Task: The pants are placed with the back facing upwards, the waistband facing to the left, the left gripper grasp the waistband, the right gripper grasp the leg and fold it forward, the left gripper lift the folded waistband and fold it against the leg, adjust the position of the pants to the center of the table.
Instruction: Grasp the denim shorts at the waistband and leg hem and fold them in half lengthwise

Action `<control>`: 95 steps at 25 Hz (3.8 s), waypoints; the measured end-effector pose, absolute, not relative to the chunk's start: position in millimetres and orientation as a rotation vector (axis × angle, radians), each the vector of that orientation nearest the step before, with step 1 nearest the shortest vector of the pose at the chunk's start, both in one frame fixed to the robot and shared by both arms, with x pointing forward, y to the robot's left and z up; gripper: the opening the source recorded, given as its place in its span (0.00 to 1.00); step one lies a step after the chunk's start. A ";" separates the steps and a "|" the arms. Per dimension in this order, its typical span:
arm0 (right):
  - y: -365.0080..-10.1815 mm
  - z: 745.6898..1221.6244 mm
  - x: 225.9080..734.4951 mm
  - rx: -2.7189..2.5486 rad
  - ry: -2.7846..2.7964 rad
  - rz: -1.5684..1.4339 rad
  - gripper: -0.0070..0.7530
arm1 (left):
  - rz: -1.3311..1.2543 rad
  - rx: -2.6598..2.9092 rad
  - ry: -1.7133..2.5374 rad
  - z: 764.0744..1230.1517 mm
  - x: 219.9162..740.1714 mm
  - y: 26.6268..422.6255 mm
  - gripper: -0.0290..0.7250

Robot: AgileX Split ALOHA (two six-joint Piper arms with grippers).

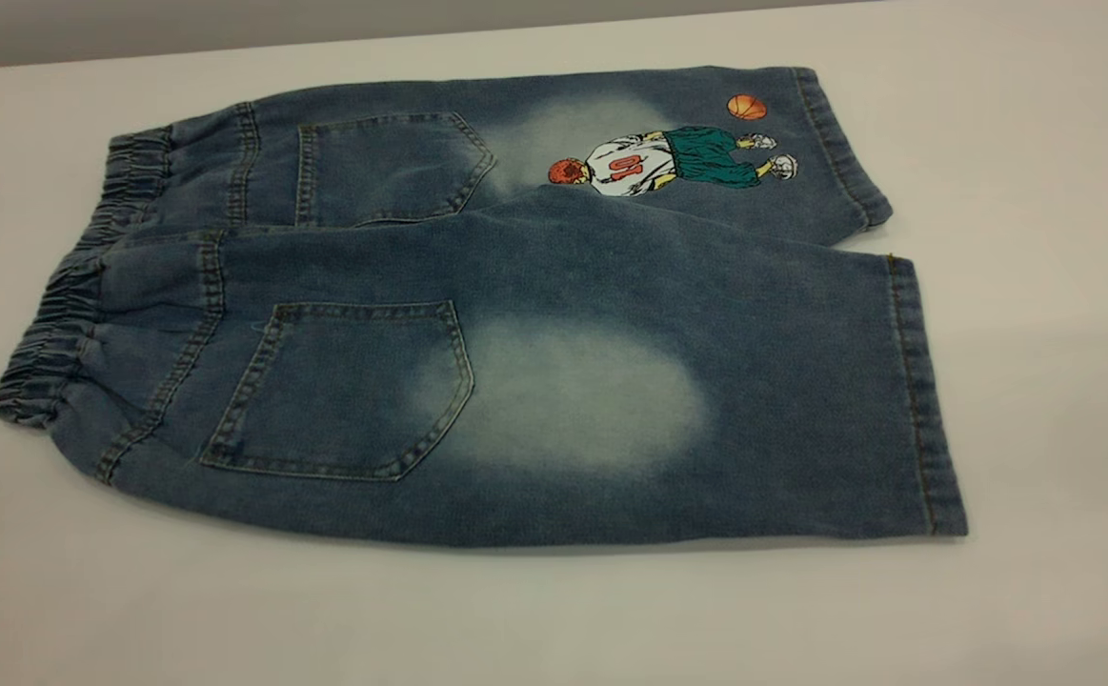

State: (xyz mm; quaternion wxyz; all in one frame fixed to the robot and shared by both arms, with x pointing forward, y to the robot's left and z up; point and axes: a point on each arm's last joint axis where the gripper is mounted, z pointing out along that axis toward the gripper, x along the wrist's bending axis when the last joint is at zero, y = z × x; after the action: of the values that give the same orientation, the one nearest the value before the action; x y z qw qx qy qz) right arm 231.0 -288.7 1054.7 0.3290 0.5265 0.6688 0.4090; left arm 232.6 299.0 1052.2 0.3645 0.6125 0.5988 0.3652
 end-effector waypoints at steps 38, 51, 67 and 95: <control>-281.9 1079.6 266.8 1.432 1.744 1.136 0.48 | 0.857 1.387 1.667 1103.1 276.6 302.0 0.71; -257.3 1047.5 388.3 1.679 2.007 1.102 0.48 | 0.508 1.575 2.005 1042.2 434.7 301.0 0.71; -243.4 970.9 454.9 2.048 2.116 1.002 0.48 | 0.205 1.748 2.294 915.1 531.3 305.7 0.71; -243.1 938.9 468.1 2.140 2.143 0.903 0.48 | -0.030 1.878 2.460 823.1 554.4 305.9 0.59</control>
State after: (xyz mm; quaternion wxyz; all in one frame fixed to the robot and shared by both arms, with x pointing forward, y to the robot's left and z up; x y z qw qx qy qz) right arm 468.1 -243.1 938.9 -0.0093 0.6771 0.6781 0.2858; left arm 554.4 305.9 823.1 0.0233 0.6067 0.7945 -0.0096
